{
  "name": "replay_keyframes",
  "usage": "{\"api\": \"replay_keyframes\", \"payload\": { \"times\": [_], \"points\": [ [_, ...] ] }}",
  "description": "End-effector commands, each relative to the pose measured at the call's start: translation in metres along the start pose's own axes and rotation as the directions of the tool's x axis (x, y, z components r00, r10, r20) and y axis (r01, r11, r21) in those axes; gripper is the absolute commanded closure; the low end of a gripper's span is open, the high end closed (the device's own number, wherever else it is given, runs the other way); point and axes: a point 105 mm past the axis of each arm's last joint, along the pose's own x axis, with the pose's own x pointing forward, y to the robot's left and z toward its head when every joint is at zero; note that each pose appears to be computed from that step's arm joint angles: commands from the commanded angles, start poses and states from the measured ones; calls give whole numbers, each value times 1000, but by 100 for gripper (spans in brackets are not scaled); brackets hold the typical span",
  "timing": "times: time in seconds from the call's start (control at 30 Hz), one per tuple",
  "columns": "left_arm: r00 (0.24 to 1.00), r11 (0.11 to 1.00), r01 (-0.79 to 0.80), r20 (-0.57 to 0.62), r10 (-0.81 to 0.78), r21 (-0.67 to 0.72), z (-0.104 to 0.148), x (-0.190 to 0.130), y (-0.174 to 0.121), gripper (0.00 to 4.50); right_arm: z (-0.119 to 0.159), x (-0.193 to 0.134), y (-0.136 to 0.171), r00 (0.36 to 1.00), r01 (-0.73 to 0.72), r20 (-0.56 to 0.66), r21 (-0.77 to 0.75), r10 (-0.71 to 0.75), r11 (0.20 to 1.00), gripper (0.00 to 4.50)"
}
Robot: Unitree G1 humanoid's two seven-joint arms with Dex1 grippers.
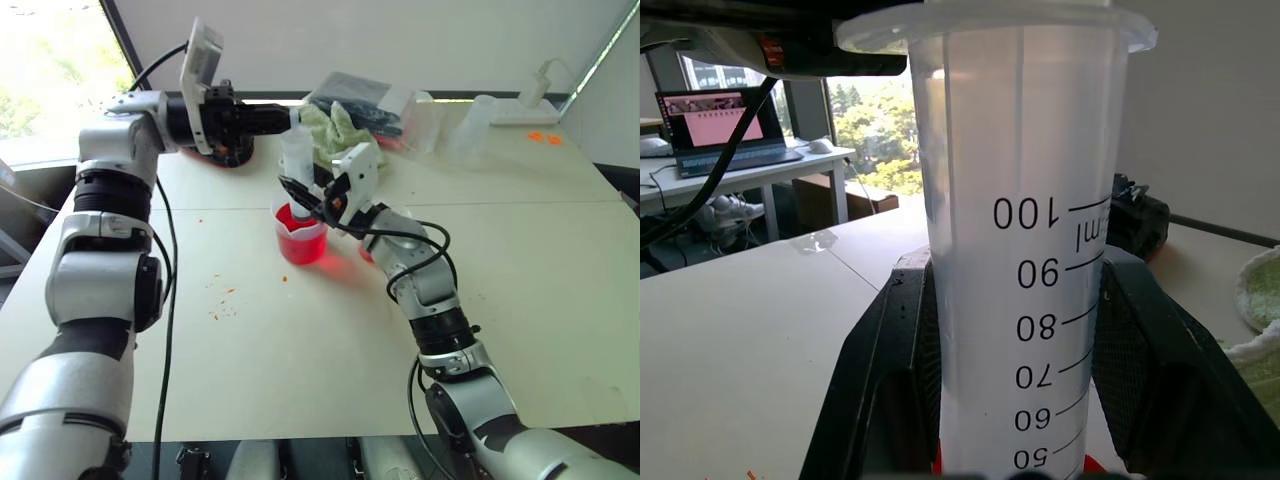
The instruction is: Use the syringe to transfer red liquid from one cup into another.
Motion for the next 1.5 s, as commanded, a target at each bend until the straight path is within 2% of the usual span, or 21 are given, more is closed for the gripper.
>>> {"api": "replay_keyframes", "payload": {
  "times": [0.03, 0.27, 0.47, 0.63, 1.5],
  "points": [
    [1000, 999, 0, 9, 0, 36, 11, -2, -2, 444, 17, 5, 11, 997, -44, 67, -32, 46, 999, 308],
    [999, 1000, 10, 38, -11, 16, 16, 0, -3, 444, 16, 5, 12, 997, -45, 66, -32, 47, 998, 308],
    [990, 999, 10, 143, -3, -46, 33, 2, -3, 444, 15, 4, 13, 997, -47, 63, -30, 49, 998, 308],
    [983, 997, 4, 185, 9, -74, 38, 3, -2, 444, 14, 3, 14, 997, -49, 64, -29, 51, 998, 308],
    [965, 999, -11, 262, 20, -34, 67, 1, -2, 444, 0, 6, 30, 996, -73, 55, 9, 72, 997, 308]
  ]
}}
